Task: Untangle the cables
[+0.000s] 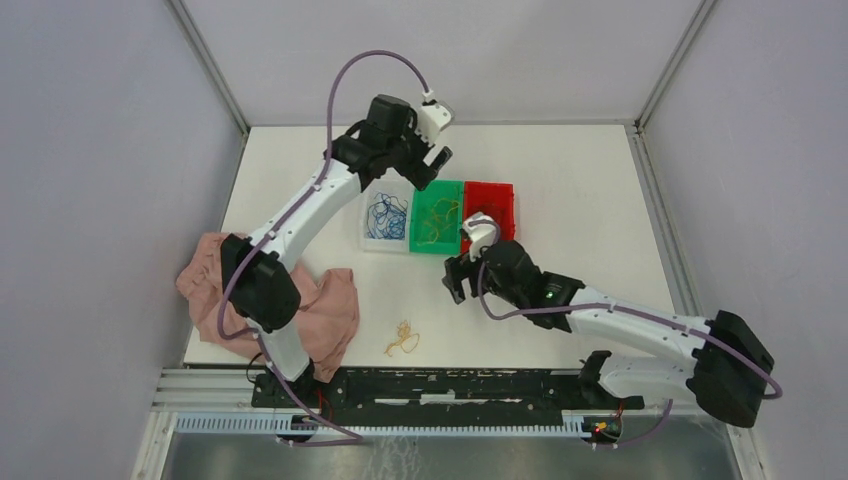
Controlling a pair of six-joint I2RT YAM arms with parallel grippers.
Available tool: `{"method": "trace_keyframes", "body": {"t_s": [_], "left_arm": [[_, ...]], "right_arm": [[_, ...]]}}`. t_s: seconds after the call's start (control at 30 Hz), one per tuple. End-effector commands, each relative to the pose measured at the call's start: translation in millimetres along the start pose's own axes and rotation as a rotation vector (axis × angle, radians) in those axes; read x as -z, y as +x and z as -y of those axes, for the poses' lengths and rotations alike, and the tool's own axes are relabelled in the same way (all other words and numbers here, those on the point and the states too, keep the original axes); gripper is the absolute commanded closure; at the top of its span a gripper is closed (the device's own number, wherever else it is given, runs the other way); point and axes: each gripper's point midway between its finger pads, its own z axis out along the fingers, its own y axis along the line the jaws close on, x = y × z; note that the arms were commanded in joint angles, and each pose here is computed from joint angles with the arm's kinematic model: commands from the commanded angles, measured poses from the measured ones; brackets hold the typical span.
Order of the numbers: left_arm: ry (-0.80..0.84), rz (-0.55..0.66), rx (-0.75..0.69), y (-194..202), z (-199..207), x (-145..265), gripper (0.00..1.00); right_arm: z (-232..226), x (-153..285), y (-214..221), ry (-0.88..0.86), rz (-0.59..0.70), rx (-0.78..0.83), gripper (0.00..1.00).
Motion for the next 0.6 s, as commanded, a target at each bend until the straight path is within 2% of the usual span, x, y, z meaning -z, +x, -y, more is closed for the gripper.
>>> {"method": "trace_keyframes", "body": {"t_s": [0.0, 0.17, 0.37, 0.47, 0.57], "left_arm": [[-0.053, 0.111, 0.189, -24.1, -45.1, 67.4, 0.0], [-0.102, 0.111, 0.282, 7.3, -89.7, 110.2, 0.01], [-0.121, 0.087, 0.342, 59.9, -103.8, 146.8, 0.01], [-0.141, 0.069, 0.358, 84.7, -105.5, 155.1, 0.01], [-0.168, 0.062, 0.363, 101.0, -109.0, 161.3, 0.01]], "right_arm": [[-70.9, -12.2, -8.5, -0.244, -0.003, 0.1, 0.12], [-123.9, -32.1, 30.1, -0.385, -0.114, 0.229, 0.12], [-151.5, -64.0, 71.1, -0.409, -0.235, 0.321, 0.17], [-150.1, -76.6, 81.7, -0.375, -0.28, 0.323, 0.28], [-140.4, -78.6, 75.2, -0.313, -0.276, 0.332, 0.47]]}}
